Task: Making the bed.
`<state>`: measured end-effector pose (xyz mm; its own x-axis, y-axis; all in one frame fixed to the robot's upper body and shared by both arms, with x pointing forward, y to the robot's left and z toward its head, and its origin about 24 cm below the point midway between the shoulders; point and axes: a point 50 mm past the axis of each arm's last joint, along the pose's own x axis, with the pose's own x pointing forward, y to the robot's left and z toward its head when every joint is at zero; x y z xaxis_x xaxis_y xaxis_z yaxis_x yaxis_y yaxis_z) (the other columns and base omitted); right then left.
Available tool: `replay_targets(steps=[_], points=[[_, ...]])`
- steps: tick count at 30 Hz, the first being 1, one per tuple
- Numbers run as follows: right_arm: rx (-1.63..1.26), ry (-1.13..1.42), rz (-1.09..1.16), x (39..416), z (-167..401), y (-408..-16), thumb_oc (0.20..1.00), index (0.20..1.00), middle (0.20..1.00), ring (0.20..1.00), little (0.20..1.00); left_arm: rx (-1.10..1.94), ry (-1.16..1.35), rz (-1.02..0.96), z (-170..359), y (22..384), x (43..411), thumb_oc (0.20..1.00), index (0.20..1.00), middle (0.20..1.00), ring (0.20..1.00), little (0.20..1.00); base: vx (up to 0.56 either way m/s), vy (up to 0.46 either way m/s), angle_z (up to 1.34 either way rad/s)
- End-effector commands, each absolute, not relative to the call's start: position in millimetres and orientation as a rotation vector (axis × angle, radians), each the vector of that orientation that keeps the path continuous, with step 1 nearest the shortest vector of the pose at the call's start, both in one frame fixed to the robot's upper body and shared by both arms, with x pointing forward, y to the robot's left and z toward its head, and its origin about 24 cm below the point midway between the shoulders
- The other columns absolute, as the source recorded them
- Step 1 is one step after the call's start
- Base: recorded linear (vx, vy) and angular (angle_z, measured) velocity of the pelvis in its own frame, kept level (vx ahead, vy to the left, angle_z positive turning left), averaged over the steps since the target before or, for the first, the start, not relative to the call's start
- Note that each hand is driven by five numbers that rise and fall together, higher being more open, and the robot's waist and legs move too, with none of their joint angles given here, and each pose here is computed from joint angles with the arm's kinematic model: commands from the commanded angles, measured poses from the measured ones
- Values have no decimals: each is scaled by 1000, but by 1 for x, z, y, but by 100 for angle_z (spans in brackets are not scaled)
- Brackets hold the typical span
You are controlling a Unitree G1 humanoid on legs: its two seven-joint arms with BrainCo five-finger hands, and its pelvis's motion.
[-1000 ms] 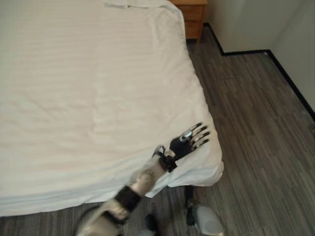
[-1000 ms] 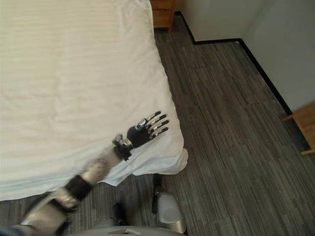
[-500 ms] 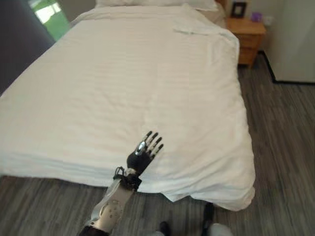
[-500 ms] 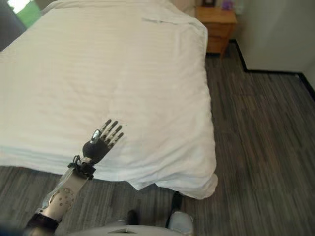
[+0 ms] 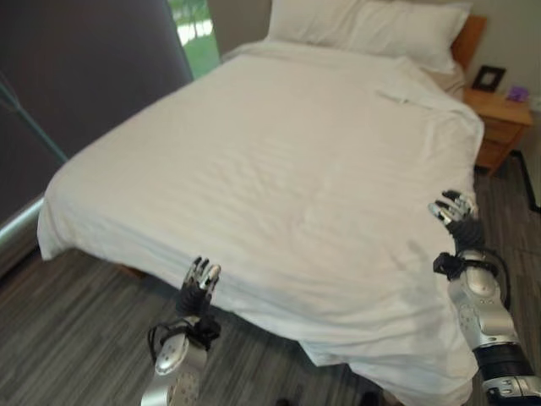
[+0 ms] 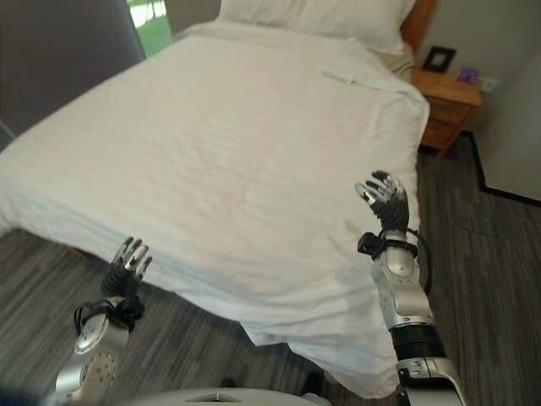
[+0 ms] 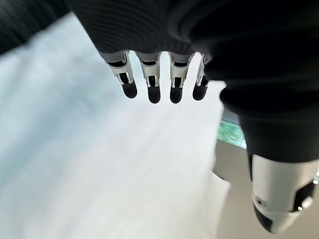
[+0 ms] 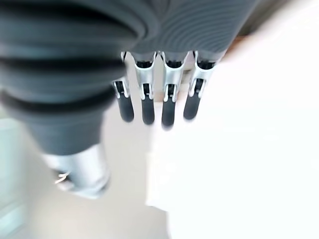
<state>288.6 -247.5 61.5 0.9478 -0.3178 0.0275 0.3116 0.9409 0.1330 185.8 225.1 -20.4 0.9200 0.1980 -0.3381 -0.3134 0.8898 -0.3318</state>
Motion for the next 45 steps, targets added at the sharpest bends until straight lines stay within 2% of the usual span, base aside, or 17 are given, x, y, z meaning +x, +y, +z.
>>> replay_targets(steps=[1,4,6,9,13,15,16,17,18,20,21,25,32,33,38,39,45], points=[[202,-283,-303,313,118,-247,200,200,200,200,200,-370,137,190,13,223,210,1000,1000,1000,1000,1000,-32,-35,10],[253,-222,-321,319,102,-238,200,200,200,200,200,-392,147,163,10,215,214,1000,1000,1000,1000,1000,-47,-47,20],[337,-51,-410,320,60,-241,200,200,200,200,200,-404,157,133,8,207,218,1000,1000,1000,1000,1000,-37,-44,31],[372,127,-523,290,10,-254,200,200,200,200,200,-416,162,91,8,197,221,1000,1000,1000,1000,1000,-38,-11,-2],[282,367,-671,216,-48,-297,200,200,200,200,200,-349,180,-10,8,180,230,1000,1000,1000,1000,1000,6,11,-16],[285,399,-715,199,-56,-306,200,200,200,200,200,-334,172,-30,11,178,232,1000,1000,1000,1000,1000,10,13,-45],[270,475,-801,163,-70,-324,200,200,200,200,200,-318,159,-65,15,173,235,1000,1000,1000,1000,1000,16,15,-46],[270,475,-801,163,-70,-324,200,200,200,200,200,-318,159,-66,15,173,235,1000,1000,1000,1000,1000,26,9,-40],[241,592,-898,124,-86,-340,200,200,200,200,200,-294,153,-98,18,169,238,1000,1000,1000,1000,1000,28,-8,-33],[206,683,-996,86,-92,-360,200,200,200,200,200,-282,157,-134,18,161,240,1000,1000,1000,1000,1000,15,-2,-42],[206,682,-996,86,-91,-360,200,200,200,200,200,-282,156,-135,18,161,240,1000,1000,1000,1000,1000,-5,9,-30],[240,799,-1182,28,-100,-375,200,200,200,200,200,-250,154,-195,18,149,244,1000,1000,1000,1000,1000,8,24,-47],[221,800,-1129,38,-103,-369,200,200,200,200,200,-243,143,-202,21,151,245,1000,1000,1000,1000,1000,5,9,-31],[193,770,-1039,56,-102,-361,1000,1000,1000,1000,1000,-245,122,-198,25,152,245,1000,1000,1000,1000,1000,-6,26,9],[74,607,-771,108,-81,-335,1000,1000,1000,1000,1000,-178,94,-229,31,150,245,1000,1000,1000,1000,1000,-34,62,9],[-22,531,-626,131,-67,-320,1000,1000,1000,1000,1000,-152,92,-241,31,149,245,1000,1000,1000,1000,1000,-88,52,12],[-229,444,-433,155,-44,-302,1000,1000,1000,1000,1000,-66,59,-222,38,165,243,1000,1000,1000,1000,1000,-134,24,-30]])
